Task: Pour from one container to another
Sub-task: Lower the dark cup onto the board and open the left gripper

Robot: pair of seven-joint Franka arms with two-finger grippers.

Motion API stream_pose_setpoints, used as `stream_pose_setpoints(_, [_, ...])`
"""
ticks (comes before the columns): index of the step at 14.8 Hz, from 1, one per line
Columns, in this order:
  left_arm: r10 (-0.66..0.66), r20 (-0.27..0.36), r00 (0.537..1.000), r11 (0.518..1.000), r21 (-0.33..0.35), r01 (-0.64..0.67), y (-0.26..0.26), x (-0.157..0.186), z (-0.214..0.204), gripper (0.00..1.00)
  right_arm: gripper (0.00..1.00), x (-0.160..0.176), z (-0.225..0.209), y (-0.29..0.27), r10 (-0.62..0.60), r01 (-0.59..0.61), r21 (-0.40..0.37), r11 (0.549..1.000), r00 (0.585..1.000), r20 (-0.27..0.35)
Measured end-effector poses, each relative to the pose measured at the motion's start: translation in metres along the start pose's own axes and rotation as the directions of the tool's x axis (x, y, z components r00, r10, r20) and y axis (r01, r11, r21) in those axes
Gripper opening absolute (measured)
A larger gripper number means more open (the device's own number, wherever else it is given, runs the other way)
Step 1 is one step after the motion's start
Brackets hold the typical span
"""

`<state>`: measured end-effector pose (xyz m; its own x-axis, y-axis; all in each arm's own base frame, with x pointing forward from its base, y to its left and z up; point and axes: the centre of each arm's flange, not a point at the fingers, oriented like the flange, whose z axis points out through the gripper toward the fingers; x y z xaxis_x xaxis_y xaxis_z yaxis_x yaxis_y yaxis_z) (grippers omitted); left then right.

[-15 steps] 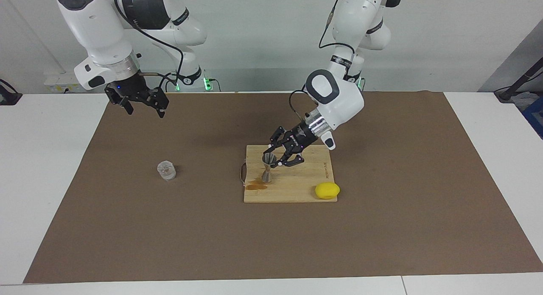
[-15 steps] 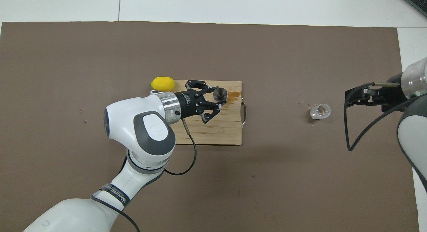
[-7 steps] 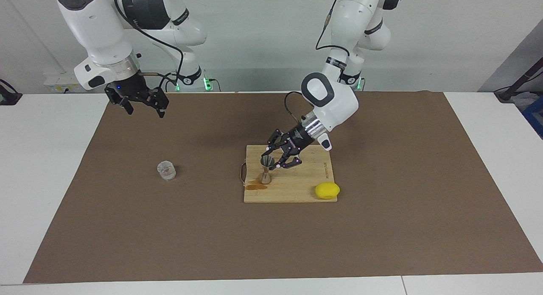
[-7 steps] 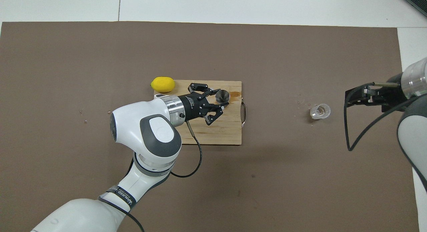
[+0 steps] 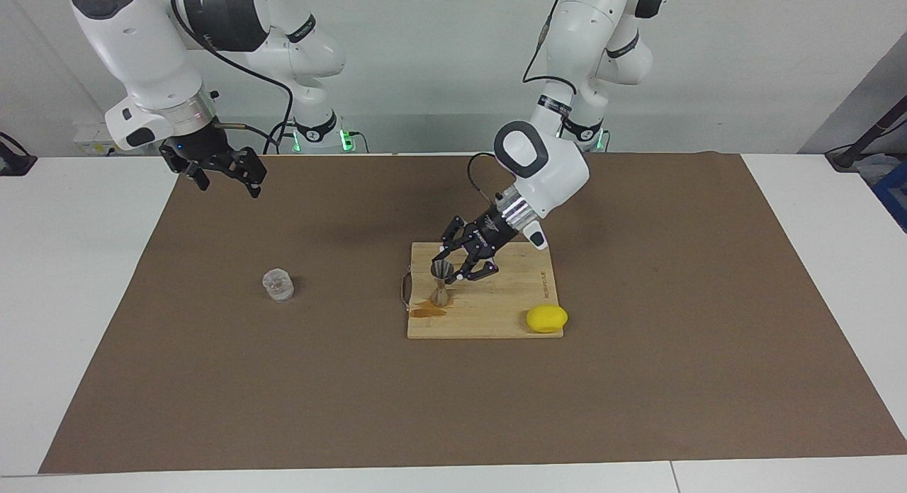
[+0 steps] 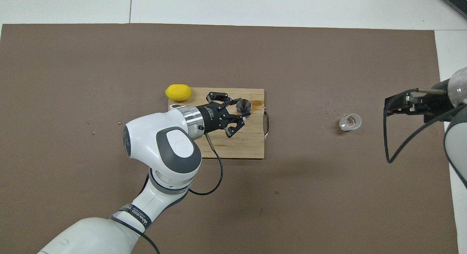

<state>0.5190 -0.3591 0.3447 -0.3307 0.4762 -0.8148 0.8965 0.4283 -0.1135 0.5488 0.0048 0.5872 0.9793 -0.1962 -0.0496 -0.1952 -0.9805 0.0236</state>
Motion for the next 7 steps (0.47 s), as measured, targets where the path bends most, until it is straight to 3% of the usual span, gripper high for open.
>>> stream_pose_setpoints(4, [0.0, -0.001, 1.0, 1.0, -0.005, 0.0, -0.001, 0.0, 0.0, 0.5, 0.99, 0.002, 0.0, 0.009, 0.017, -0.017, 0.001, 1.0, 1.0, 0.0])
stream_pose_setpoints(5, [0.0, -0.002, 1.0, 1.0, -0.009, 0.0, -0.001, 0.0, 0.0, 0.56, 1.0, 0.003, 0.0, 0.011, 0.021, -0.021, 0.002, 1.0, 1.0, -0.006])
stream_pose_setpoints(7, [0.008, -0.002, 1.0, 1.0, -0.01, -0.008, -0.006, -0.003, 0.002, 0.78, 1.0, 0.007, 0.003, 0.014, 0.031, -0.031, 0.006, 0.999, 0.999, -0.022])
